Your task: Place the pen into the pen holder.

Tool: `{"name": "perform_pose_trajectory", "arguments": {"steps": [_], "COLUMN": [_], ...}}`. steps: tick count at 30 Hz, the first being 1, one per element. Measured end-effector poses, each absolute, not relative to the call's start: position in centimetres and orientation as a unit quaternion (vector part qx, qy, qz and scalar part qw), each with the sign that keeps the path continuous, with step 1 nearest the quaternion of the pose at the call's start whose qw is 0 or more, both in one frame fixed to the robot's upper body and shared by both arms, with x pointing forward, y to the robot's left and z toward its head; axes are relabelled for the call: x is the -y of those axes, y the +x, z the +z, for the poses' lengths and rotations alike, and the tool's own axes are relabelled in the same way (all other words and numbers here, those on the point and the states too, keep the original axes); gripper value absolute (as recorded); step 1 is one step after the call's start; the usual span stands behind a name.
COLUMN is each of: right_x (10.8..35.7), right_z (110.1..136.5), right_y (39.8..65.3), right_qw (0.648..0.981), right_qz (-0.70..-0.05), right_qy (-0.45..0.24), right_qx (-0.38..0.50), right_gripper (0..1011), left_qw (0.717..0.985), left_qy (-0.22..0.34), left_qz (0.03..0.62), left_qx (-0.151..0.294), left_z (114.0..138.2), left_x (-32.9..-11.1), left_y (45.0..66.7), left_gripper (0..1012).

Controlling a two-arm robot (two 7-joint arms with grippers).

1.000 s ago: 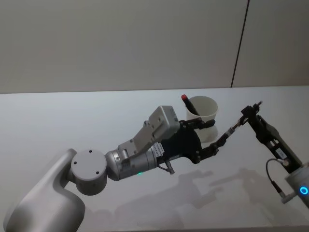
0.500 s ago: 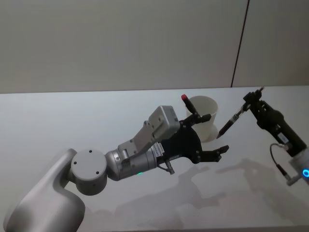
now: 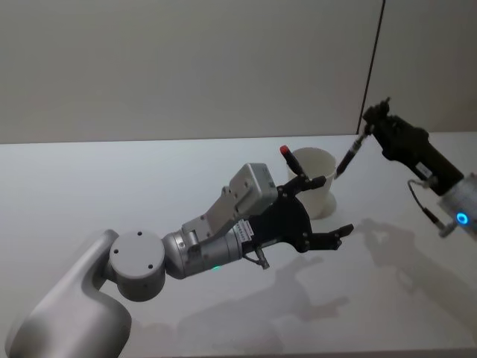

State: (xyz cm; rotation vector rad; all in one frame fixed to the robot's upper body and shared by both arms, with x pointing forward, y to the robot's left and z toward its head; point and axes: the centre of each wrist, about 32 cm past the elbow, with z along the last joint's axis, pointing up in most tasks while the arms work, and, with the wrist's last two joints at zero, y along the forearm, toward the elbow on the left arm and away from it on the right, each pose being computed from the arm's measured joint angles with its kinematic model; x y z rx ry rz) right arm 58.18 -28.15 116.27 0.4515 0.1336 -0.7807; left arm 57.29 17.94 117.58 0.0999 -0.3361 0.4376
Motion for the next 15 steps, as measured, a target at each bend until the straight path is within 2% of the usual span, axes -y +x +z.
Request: {"name": "perform_pose_trajectory", "arguments": {"steps": [15], "right_x": [28.0], "right_z": [118.3], "right_y": [63.7], "right_qw": [0.925], "right_qz": [-0.334], "right_qy": [0.180], "right_qx": [-0.021], "right_gripper": [147], "left_qw": [0.961], "left_qy": [0.049], "left_qz": [0.216], "left_qx": [0.166], "left_z": [117.6], "left_x": [-17.9], "left_y": [57.3], "left_gripper": [1000]}}
